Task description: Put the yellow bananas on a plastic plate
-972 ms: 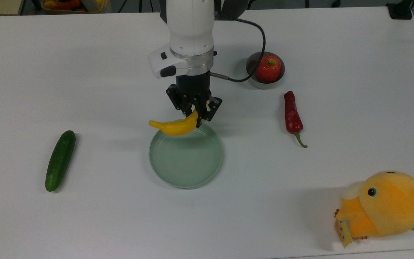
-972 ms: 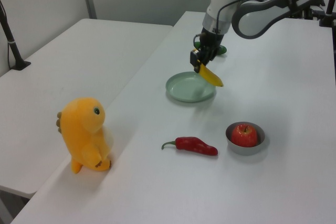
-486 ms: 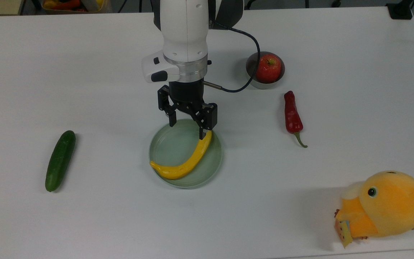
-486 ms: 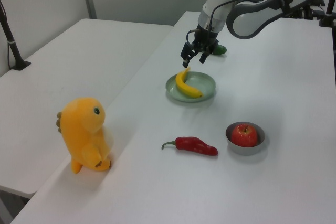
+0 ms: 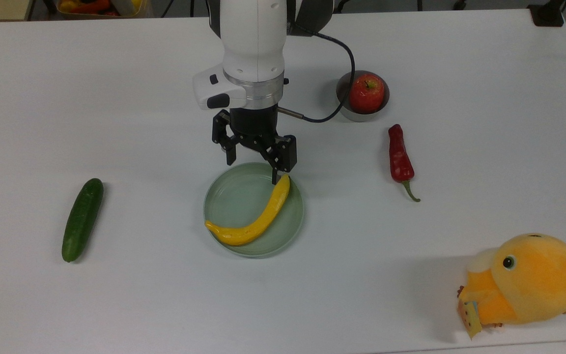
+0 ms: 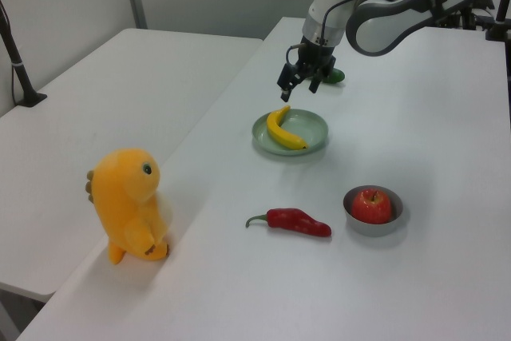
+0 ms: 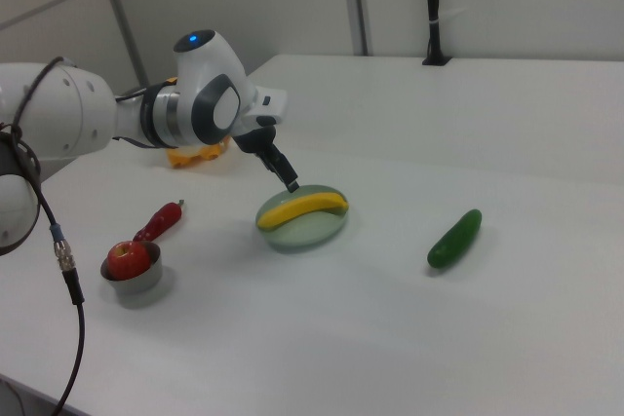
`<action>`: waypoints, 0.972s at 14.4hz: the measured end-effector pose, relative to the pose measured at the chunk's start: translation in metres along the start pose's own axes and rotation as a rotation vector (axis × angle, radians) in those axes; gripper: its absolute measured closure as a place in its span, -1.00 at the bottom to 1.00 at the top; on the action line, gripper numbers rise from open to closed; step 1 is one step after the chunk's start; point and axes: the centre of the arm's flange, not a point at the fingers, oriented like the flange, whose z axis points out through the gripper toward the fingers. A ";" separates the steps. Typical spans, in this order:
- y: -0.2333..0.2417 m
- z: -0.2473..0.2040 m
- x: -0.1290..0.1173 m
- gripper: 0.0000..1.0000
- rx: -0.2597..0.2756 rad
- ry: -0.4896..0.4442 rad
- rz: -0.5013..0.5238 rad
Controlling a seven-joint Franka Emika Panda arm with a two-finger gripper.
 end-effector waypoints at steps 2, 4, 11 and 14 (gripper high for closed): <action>0.003 -0.009 -0.004 -1.00 -0.033 -0.036 -0.088; 0.008 -0.019 -0.011 -1.00 -0.077 -0.107 -0.209; 0.024 -0.051 -0.049 -1.00 -0.137 -0.280 -0.483; 0.030 -0.077 -0.059 -1.00 -0.107 -0.268 -0.471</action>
